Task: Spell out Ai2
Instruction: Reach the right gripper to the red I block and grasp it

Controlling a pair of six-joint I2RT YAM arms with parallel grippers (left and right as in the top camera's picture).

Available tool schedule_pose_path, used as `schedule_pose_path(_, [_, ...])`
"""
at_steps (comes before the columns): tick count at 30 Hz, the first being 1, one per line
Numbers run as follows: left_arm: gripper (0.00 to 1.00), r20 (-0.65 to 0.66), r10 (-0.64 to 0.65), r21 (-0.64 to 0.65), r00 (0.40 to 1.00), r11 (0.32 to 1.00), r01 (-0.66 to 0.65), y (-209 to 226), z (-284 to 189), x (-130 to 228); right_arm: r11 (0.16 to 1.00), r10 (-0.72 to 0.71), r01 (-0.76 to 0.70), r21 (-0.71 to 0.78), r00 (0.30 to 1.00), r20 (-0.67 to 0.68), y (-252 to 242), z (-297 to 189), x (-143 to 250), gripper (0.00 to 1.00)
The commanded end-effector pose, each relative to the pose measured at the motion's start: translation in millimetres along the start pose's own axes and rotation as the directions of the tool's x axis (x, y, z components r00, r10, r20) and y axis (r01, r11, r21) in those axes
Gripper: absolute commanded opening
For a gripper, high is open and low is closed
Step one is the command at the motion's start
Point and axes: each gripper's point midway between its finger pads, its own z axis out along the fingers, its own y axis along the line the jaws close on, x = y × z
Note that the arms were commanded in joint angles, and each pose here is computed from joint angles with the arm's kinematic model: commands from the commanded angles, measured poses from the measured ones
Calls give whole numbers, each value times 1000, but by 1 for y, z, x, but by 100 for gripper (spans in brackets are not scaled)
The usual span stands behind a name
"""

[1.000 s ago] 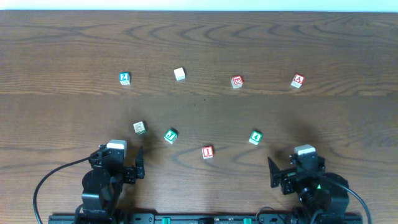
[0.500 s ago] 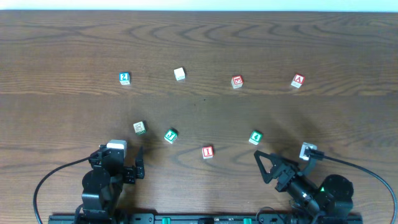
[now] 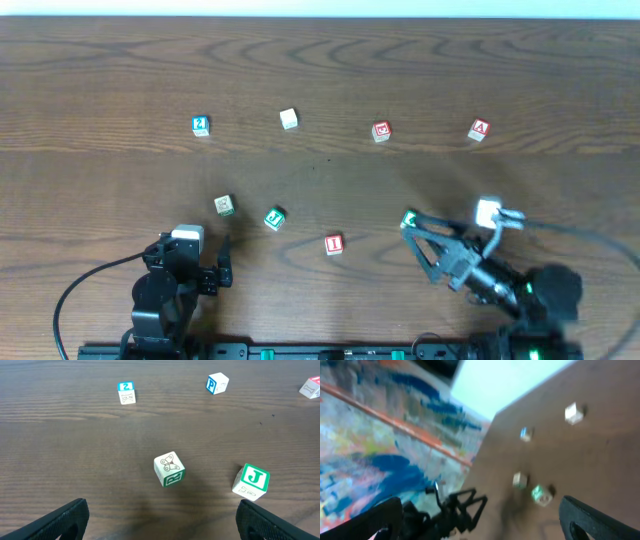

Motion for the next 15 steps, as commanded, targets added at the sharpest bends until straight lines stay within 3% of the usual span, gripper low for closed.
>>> schedule_pose_path(1, [95,-2,11,-22,1000,1000,-11,4,2,3,998,-40,32,-52,988,-147,14,16,9,94])
schedule_pose_path(5, [95,-2,11,-22,1000,1000,-11,4,2,3,997,-83,82,-11,966,-246,16,47,8,99])
schedule_pose_path(9, [95,-2,11,-22,1000,1000,-11,4,2,3,975,-96,165,151,918,-385,-4,79,25,99])
schedule_pose_path(15, [95,-2,11,-22,1000,1000,-11,4,2,3,834,-53,337,438,837,-544,-47,105,52,99])
